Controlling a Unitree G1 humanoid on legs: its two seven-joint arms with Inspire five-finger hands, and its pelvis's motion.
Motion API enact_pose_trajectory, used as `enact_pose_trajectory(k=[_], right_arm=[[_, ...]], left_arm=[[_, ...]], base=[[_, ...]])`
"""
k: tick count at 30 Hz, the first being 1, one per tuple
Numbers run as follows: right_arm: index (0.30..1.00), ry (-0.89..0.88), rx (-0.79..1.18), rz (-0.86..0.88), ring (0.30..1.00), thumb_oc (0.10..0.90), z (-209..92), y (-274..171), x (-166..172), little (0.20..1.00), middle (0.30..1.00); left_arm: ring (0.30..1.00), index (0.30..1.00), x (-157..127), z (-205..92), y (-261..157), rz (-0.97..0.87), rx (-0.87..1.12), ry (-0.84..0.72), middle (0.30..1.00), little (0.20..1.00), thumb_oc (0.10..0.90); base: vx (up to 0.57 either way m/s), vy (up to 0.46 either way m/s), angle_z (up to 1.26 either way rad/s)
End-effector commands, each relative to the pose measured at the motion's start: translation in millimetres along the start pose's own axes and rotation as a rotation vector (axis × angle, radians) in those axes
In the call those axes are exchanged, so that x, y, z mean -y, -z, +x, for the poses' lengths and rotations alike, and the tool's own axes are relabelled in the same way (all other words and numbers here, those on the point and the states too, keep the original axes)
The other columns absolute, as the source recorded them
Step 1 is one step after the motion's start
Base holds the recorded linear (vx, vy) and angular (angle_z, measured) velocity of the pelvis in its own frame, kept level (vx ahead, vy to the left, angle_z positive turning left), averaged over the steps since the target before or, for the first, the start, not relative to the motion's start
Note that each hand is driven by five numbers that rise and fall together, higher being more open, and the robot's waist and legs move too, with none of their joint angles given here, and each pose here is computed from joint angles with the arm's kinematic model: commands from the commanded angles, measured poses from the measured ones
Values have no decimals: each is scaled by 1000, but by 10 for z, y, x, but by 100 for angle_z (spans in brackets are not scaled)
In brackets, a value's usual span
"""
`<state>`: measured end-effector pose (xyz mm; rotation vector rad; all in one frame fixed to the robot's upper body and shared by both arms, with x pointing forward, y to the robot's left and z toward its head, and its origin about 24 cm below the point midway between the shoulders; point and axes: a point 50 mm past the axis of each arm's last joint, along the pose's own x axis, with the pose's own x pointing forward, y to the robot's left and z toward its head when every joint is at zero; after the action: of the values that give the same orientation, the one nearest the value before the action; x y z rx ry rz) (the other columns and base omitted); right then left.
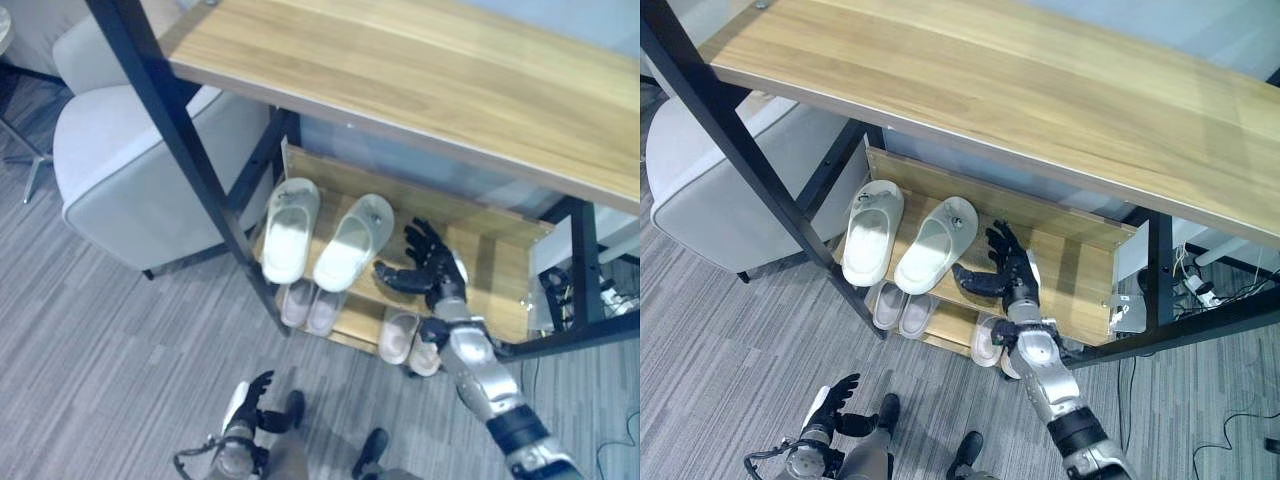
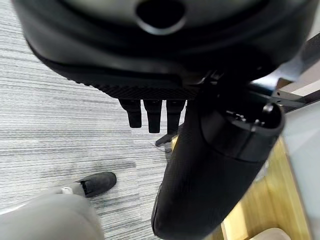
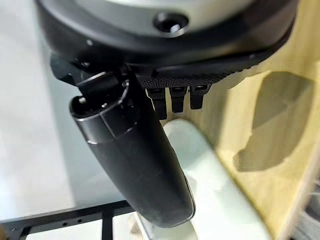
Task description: Arrange the slippers neatly on the shoe rack.
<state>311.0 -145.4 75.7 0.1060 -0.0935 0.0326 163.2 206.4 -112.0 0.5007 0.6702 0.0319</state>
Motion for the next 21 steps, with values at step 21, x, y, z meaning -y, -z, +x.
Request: enact_pose_trajectory(k=[21], right_arm=[[900, 30, 409, -59, 900, 800, 331, -940, -73, 900, 900]], left_arm=[[900, 900, -6, 94, -140, -36, 46, -44, 900, 900, 800]], base=[[8, 4, 4]])
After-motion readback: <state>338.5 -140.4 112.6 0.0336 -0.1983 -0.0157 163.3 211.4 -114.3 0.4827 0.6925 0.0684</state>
